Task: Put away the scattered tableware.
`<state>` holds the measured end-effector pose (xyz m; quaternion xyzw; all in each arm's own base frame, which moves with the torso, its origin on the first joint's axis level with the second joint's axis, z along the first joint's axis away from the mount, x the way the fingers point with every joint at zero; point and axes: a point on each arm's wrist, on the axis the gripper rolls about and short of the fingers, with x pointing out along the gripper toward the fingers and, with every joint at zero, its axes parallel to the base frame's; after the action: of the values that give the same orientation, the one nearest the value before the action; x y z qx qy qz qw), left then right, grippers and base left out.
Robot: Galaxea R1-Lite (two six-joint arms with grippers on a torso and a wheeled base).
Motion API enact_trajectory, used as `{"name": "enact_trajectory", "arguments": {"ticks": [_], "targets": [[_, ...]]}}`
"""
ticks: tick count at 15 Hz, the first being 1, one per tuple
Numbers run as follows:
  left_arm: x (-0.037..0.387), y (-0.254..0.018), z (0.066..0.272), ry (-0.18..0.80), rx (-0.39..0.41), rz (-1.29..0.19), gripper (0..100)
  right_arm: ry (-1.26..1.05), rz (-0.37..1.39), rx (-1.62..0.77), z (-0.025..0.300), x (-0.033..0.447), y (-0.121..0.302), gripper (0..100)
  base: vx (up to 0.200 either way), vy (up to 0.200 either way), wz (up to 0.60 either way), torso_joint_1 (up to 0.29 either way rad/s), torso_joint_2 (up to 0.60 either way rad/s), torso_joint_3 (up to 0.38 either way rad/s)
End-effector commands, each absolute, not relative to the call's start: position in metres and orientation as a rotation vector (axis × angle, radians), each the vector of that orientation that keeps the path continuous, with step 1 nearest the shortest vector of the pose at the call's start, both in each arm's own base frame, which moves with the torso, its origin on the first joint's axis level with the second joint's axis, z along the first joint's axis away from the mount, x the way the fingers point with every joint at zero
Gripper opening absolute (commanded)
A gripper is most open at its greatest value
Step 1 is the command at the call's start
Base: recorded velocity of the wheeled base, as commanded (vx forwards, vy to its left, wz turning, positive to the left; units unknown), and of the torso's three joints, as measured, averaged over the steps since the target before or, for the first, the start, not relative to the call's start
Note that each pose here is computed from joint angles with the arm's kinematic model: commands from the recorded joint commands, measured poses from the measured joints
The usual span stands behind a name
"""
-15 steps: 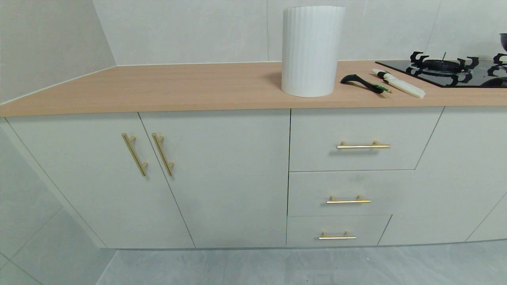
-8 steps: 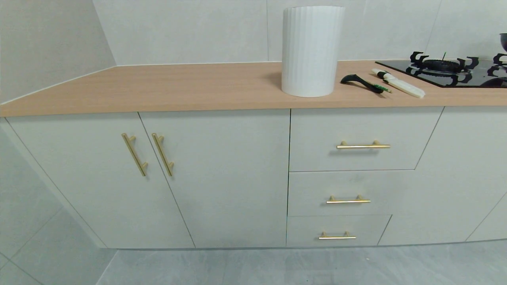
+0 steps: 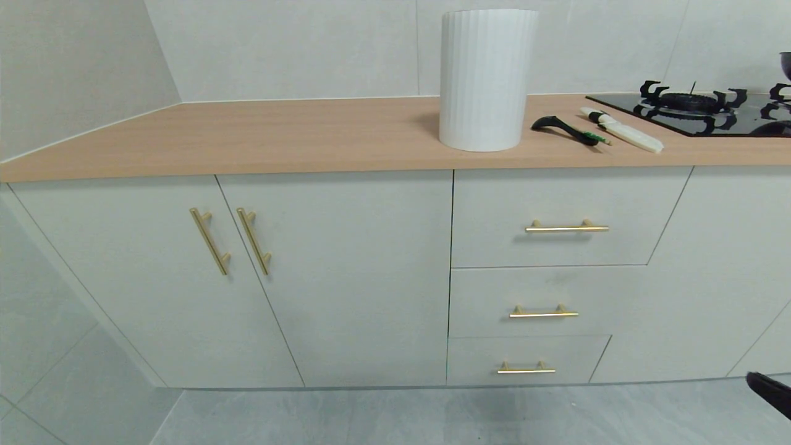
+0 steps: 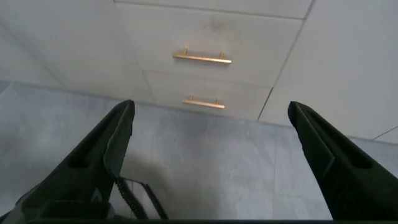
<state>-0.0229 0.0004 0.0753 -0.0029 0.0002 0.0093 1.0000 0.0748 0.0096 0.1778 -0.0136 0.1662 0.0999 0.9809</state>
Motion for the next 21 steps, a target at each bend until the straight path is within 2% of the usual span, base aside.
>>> {"name": "enact_trajectory", "arguments": {"ticks": [1, 4, 7, 11, 12, 14, 17, 18, 21], "targets": [[-0.023, 0.0, 0.075, 0.001, -0.006, 0.02, 100, 0.549, 0.269, -0.045, 0.18, 0.17, 0.029, 100, 0.0, 0.0, 0.0, 0.0, 0.0, 0.0], [-0.023, 0.0, 0.075, 0.001, -0.006, 0.02, 100, 0.6, 0.309, -0.058, 0.178, 0.208, 0.044, 100, 0.0, 0.0, 0.0, 0.0, 0.0, 0.0], [-0.023, 0.0, 0.075, 0.001, -0.006, 0.02, 100, 0.649, 0.307, -0.059, 0.154, 0.244, 0.051, 100, 0.0, 0.0, 0.0, 0.0, 0.0, 0.0], [-0.023, 0.0, 0.075, 0.001, -0.006, 0.02, 100, 0.69, 0.279, -0.043, 0.105, 0.288, 0.056, 100, 0.0, 0.0, 0.0, 0.0, 0.0, 0.0], [-0.023, 0.0, 0.075, 0.001, -0.006, 0.02, 100, 0.701, 0.233, -0.058, 0.082, 0.303, 0.055, 100, 0.0, 0.0, 0.0, 0.0, 0.0, 0.0], [-0.023, 0.0, 0.075, 0.001, -0.006, 0.02, 100, 0.705, 0.21, -0.068, 0.056, 0.317, 0.057, 100, 0.0, 0.0, 0.0, 0.0, 0.0, 0.0], [-0.023, 0.0, 0.075, 0.001, -0.006, 0.02, 100, 0.668, 0.197, -0.065, 0.03, 0.332, 0.06, 100, 0.0, 0.0, 0.0, 0.0, 0.0, 0.0], [-0.023, 0.0, 0.075, 0.001, -0.006, 0.02, 100, 0.621, 0.143, -0.071, 0.013, 0.341, 0.06, 100, 0.0, 0.0, 0.0, 0.0, 0.0, 0.0], [-0.023, 0.0, 0.075, 0.001, -0.006, 0.02, 100, 0.53, 0.098, -0.066, -0.007, 0.352, 0.063, 100, 0.0, 0.0, 0.0, 0.0, 0.0, 0.0]]}}
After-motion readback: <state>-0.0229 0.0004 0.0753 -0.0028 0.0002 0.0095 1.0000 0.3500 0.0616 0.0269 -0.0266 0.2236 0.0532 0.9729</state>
